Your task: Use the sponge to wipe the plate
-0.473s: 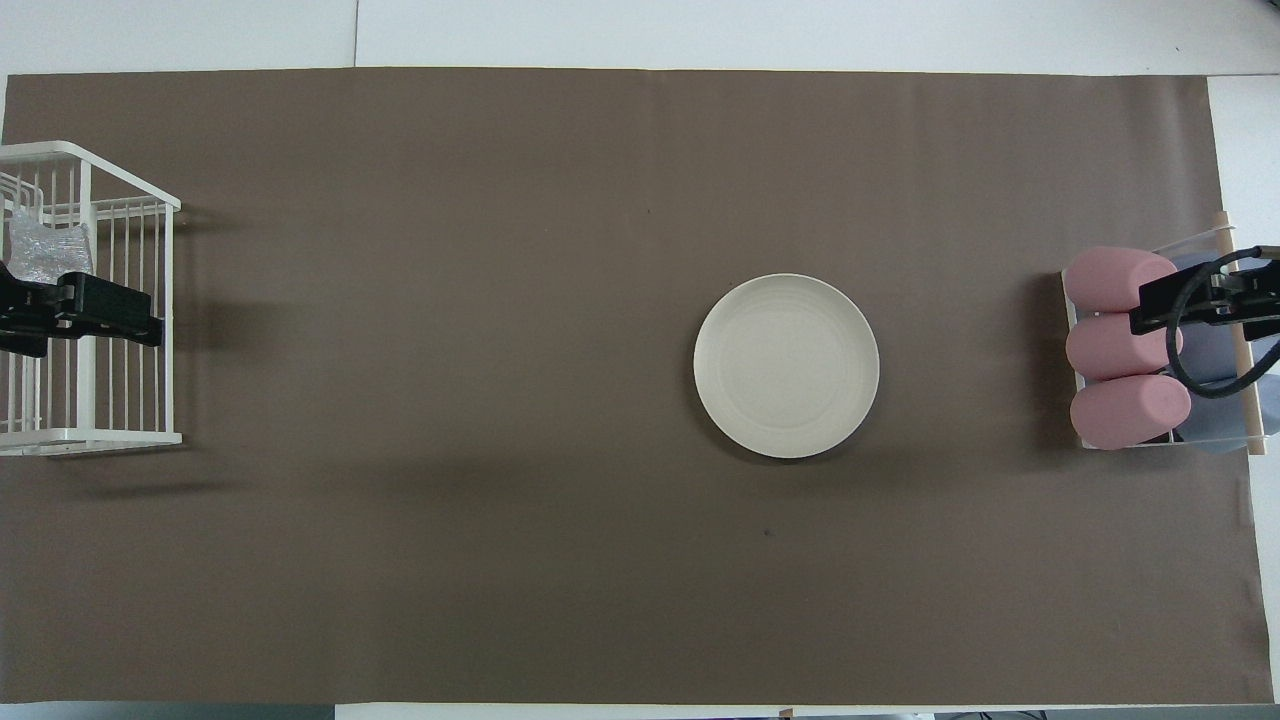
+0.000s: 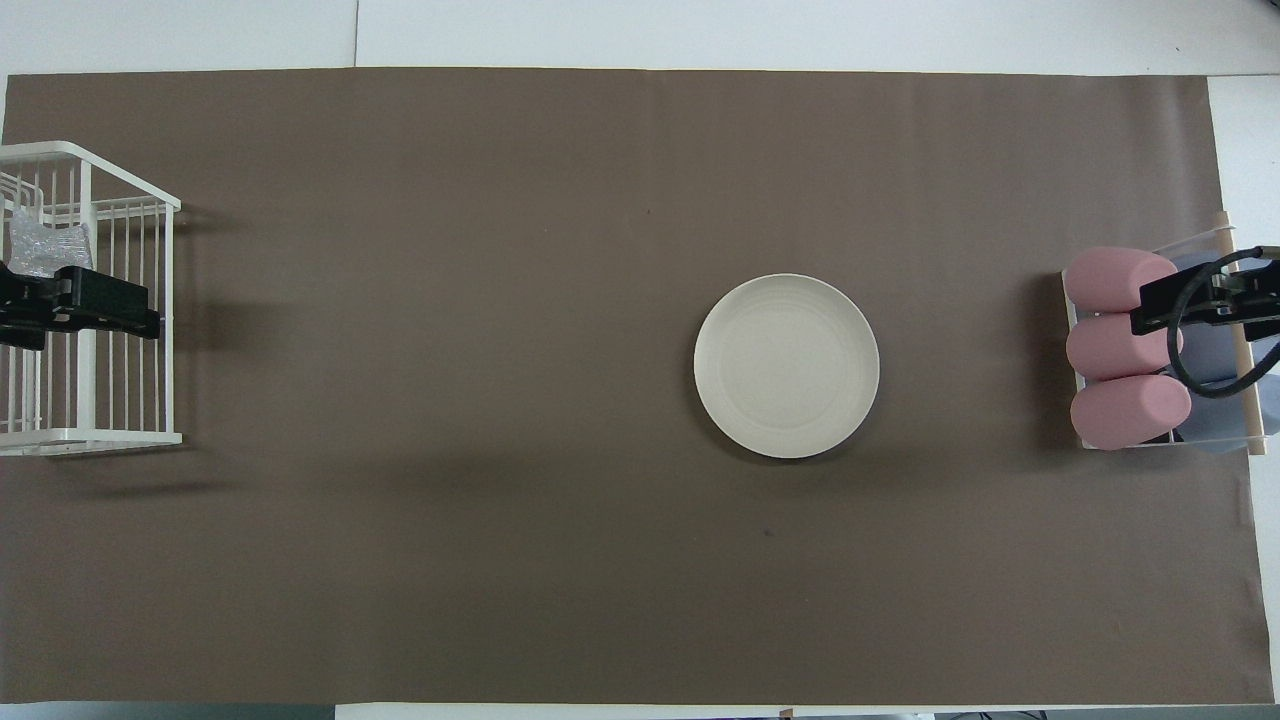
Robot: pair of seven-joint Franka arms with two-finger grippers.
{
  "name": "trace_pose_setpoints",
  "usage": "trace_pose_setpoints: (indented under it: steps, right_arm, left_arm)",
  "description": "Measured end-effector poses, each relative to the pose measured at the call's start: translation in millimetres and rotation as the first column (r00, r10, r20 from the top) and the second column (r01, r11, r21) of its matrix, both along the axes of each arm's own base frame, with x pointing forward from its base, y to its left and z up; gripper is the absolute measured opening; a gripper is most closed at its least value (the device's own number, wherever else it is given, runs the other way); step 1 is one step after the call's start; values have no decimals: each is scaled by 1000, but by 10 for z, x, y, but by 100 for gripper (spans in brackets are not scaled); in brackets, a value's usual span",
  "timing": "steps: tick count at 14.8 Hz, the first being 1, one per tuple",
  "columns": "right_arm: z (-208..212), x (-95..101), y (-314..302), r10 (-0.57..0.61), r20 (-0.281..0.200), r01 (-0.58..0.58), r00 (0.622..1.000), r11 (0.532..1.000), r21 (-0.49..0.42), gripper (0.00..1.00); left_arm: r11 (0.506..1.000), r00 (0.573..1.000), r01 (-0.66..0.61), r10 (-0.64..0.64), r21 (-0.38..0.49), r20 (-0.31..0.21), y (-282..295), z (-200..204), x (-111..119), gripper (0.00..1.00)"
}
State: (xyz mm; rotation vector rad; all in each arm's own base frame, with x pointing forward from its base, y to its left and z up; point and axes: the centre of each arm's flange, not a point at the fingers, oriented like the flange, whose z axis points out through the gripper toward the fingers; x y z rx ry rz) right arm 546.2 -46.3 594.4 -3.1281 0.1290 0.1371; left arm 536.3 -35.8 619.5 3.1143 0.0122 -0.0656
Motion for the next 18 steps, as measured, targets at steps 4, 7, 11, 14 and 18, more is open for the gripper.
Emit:
trace_pose_setpoints:
  steps: [4, 7, 11, 14, 18]
  right_arm:
    - [-1, -6, -68, -26, 0, 26, 1000, 1000, -1, 100]
    - [0, -2, -38, -200, 0, 200, 980, 980, -17, 100]
    - [-3, 7, 123, -469, 4, 469, 883, 882, -45, 100]
    - [-8, 15, 420, -612, 12, 611, 791, 789, -64, 100]
    - [11, -25, 1052, -760, 34, 760, 649, 645, -83, 100]
  left_arm:
    - [1000, 1000, -1, 0, 14, 9, 19, 3, 11, 100]
    - [993, 1000, 12, -14, 117, 16, 65, -7, 19, 100]
    - [919, 996, 76, -86, 388, 9, 84, -234, 162, 100]
    - [798, 989, 134, -143, 588, -33, 127, -700, 474, 100]
    - [716, 983, 151, -183, 681, -26, 156, -1272, 839, 100]
